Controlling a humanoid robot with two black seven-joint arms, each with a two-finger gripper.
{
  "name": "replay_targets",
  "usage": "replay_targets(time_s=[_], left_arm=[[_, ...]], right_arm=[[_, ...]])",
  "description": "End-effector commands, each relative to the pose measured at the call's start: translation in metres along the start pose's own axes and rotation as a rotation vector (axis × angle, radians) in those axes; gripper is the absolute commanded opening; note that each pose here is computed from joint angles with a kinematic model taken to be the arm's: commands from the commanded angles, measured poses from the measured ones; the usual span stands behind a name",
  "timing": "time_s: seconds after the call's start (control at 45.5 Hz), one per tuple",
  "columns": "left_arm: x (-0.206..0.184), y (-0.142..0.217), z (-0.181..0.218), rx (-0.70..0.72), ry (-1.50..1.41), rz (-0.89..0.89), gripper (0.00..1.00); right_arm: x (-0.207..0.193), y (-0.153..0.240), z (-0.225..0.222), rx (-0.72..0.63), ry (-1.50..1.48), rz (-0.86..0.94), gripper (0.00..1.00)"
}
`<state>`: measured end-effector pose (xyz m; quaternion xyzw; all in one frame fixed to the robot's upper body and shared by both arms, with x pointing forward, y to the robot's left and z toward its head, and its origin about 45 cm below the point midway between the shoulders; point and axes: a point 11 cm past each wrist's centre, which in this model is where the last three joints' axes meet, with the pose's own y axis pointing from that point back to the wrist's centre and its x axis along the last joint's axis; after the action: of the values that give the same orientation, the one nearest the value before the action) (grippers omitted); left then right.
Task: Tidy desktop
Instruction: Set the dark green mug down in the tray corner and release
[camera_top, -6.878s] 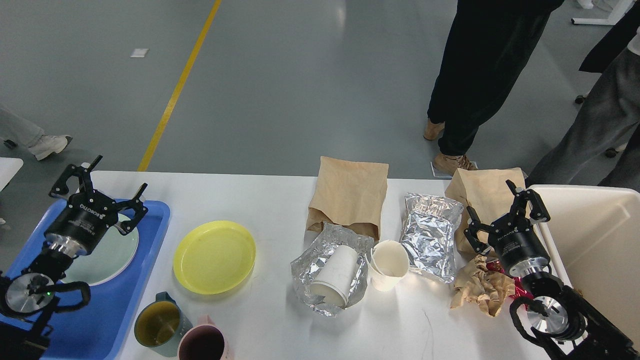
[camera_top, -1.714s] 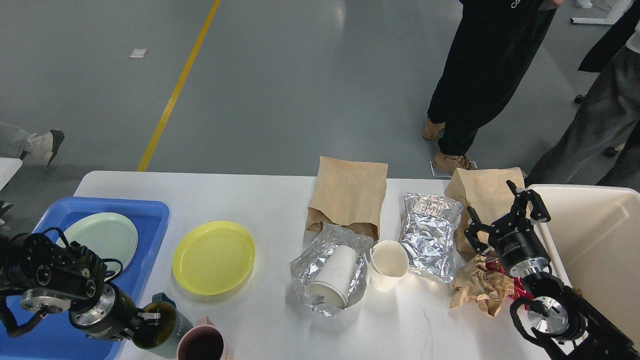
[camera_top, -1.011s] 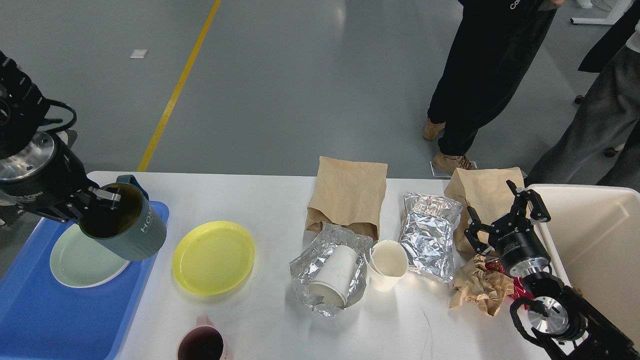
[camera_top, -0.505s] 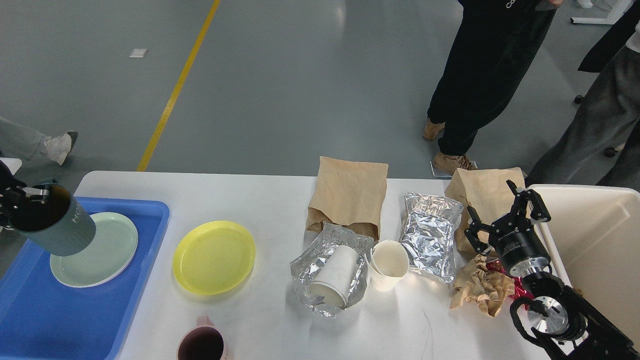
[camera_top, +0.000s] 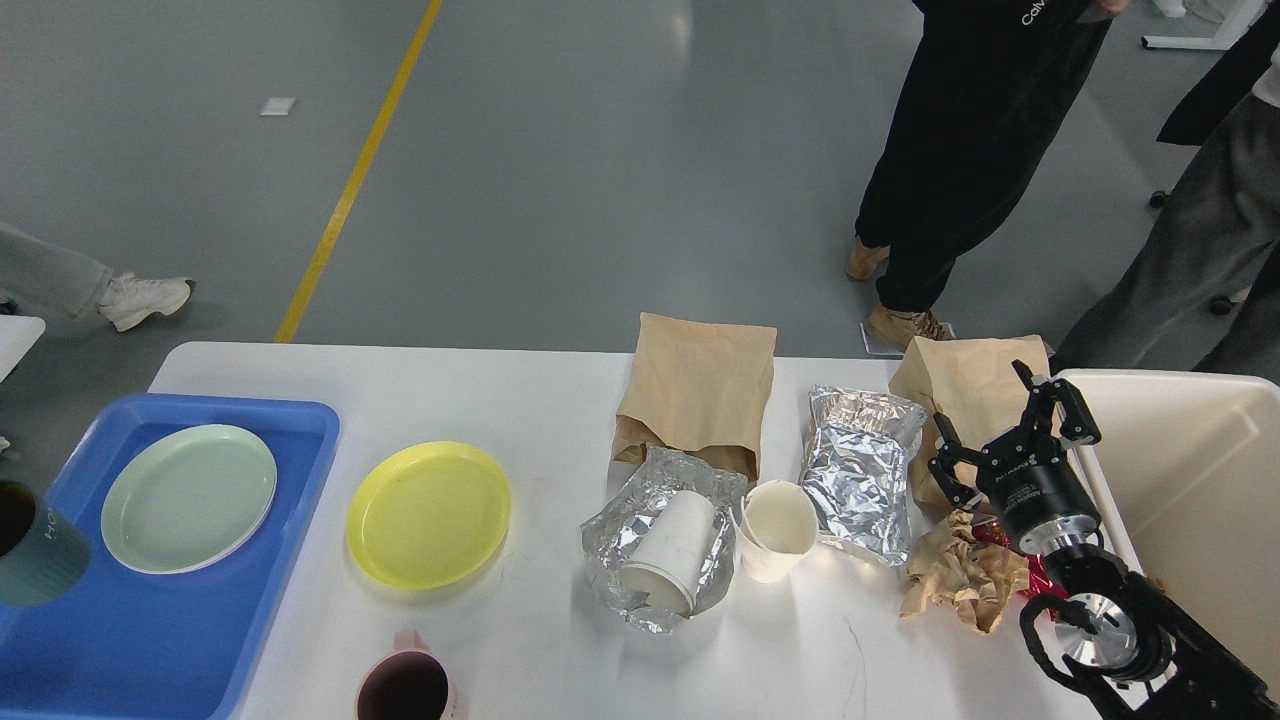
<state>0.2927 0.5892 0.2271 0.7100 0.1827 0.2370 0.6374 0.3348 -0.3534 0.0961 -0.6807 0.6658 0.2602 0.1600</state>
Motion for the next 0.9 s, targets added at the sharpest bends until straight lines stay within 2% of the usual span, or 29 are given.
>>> replay_targets(time_s=[0.0, 0.22, 0.396, 0.879], left_arm=[[-0.004, -0.014, -0.012, -0.002, 0.016, 0.006, 0.03], [-0.023, -0.053, -0.022, -0.002, 0.030, -0.024, 0.04], [-0.035, -0.072, -0.028, -0.019, 0.041, -0.032, 0.04], [-0.035, -0.079, -0.039, 0.018, 0.010, 0.028, 0.09]], right_arm=[[0.000, 0.000, 0.000, 0.000, 0.002, -0.001, 1.00], [0.000, 0.000, 0.000, 0.000, 0.000, 0.000, 1.00], [0.000, 0.000, 0.000, 0.000, -0.001, -0.001, 1.00], [0.000, 0.000, 0.000, 0.000, -0.001, -0.001, 1.00]])
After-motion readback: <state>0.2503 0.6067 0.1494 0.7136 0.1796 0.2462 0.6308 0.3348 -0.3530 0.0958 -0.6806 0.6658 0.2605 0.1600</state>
